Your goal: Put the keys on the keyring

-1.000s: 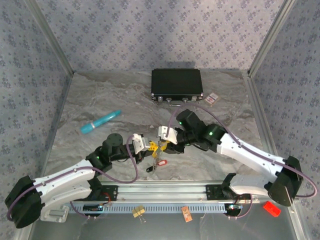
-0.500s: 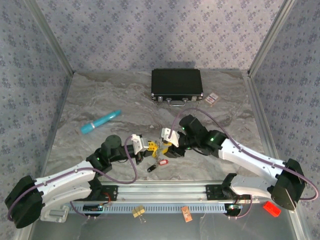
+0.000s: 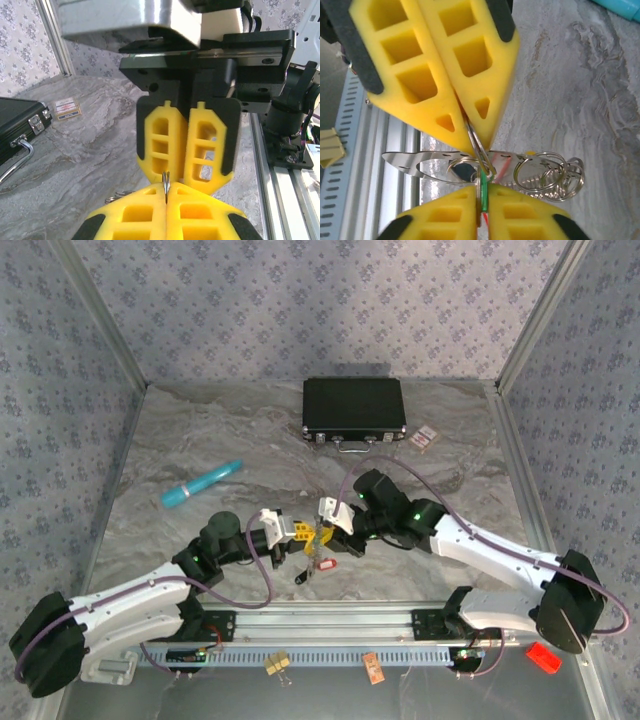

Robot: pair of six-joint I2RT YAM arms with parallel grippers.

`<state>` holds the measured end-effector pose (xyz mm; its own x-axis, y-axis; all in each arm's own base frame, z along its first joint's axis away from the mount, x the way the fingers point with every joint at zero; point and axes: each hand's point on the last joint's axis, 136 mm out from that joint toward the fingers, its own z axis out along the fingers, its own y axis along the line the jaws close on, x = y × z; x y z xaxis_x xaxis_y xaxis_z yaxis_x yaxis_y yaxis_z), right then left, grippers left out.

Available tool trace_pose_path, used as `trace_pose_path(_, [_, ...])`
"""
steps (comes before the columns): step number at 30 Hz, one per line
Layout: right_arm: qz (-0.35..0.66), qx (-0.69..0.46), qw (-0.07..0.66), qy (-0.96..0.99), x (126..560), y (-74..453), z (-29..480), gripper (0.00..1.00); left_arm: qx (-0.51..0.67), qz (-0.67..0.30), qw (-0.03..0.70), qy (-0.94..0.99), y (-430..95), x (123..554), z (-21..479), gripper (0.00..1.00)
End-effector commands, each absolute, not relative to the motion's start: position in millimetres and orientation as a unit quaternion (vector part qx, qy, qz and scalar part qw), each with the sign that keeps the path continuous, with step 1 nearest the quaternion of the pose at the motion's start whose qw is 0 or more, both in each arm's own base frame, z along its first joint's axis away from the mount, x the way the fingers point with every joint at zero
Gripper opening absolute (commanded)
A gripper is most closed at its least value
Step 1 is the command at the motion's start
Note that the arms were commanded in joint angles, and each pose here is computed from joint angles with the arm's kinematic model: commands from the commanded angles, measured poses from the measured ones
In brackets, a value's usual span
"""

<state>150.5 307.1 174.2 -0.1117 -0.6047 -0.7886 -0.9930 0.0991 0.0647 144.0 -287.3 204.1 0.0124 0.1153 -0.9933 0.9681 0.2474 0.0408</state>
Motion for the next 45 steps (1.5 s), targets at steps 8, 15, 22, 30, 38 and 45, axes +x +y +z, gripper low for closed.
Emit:
trace_pose_path(8, [0.349, -0.598, 0.298, 0.657, 141.7, 327.8, 183.1, 0.03, 0.453, -0.424, 0.578, 0.53, -287.0, 137.5, 234.8, 0.0])
trace_pose_path(15, [0.327, -0.59, 0.319, 0.666, 150.4, 319.8, 187.6, 0.03, 0.452, -0.419, 0.581, 0.532, -284.9, 138.1, 233.4, 0.0])
trace_pose_path(22, [0.326, -0.578, 0.327, 0.672, 152.9, 316.5, 186.0, 0.04, 0.451, -0.415, 0.58, 0.537, -285.3, 140.3, 232.4, 0.0])
trace_pose_path(30, [0.316, -0.574, 0.338, 0.675, 155.6, 313.2, 189.3, 0.0, 0.454, -0.41, 0.576, 0.542, -285.4, 140.9, 229.0, 0.0])
trace_pose_path(38, [0.337, -0.561, 0.349, 0.67, 154.9, 322.5, 187.6, 0.27, 0.452, -0.412, 0.581, 0.537, -285.4, 141.0, 234.3, 0.0])
trace_pose_path(45, [0.359, -0.547, 0.365, 0.662, 154.1, 325.6, 190.0, 0.32, 0.449, -0.414, 0.588, 0.531, -284.8, 140.8, 240.2, 0.0])
